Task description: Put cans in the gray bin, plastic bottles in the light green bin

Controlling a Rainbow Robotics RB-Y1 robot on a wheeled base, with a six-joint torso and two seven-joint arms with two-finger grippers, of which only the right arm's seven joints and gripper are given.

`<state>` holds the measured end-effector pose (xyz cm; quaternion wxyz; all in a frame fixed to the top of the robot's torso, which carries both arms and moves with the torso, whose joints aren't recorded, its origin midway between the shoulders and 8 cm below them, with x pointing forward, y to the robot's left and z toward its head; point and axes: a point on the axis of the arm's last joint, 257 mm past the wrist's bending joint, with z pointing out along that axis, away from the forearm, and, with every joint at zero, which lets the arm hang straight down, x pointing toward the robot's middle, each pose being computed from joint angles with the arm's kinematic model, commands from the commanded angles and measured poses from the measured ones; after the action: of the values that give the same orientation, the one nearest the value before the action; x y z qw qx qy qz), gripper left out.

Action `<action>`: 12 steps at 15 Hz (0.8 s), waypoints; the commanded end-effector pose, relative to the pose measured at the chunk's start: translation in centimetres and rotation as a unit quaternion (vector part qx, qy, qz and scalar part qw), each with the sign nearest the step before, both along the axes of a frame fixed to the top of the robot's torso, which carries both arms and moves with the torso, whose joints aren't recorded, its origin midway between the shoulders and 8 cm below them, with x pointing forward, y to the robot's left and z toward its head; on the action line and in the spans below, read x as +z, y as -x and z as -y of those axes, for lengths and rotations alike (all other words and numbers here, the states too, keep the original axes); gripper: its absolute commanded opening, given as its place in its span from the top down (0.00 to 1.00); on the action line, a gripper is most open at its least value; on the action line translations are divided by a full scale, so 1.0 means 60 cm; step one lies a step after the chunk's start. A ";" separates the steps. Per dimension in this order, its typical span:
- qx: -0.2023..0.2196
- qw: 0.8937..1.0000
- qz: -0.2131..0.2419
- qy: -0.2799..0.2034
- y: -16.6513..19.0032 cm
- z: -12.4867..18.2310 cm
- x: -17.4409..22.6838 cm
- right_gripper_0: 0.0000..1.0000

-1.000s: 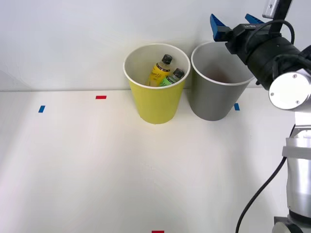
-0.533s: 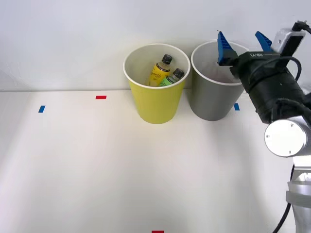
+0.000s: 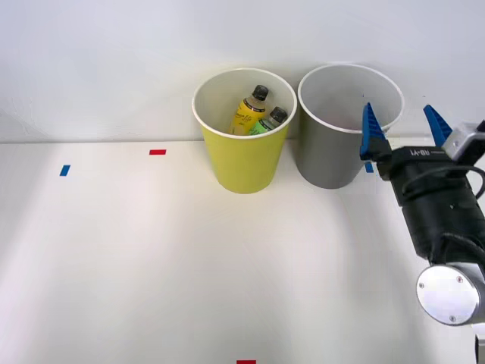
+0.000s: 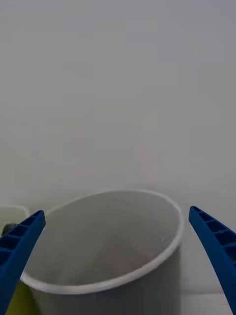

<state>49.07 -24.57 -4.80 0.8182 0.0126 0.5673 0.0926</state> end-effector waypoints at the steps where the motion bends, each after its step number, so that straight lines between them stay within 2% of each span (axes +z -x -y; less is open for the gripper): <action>1: -0.024 1.000 -0.011 0.009 0.036 0.034 -0.044 0.00; 3: -0.045 0.999 -0.025 0.010 0.067 0.059 -0.085 0.00; 5: -0.066 0.996 -0.042 0.033 0.097 0.078 -0.123 0.00; 8: -0.083 0.993 -0.073 0.036 0.132 0.099 -0.172 0.00; 12: -0.099 0.988 -0.103 0.064 0.165 0.117 -0.214 0.00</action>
<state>39.63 -31.38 -17.07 0.7644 0.0284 0.6437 -0.0212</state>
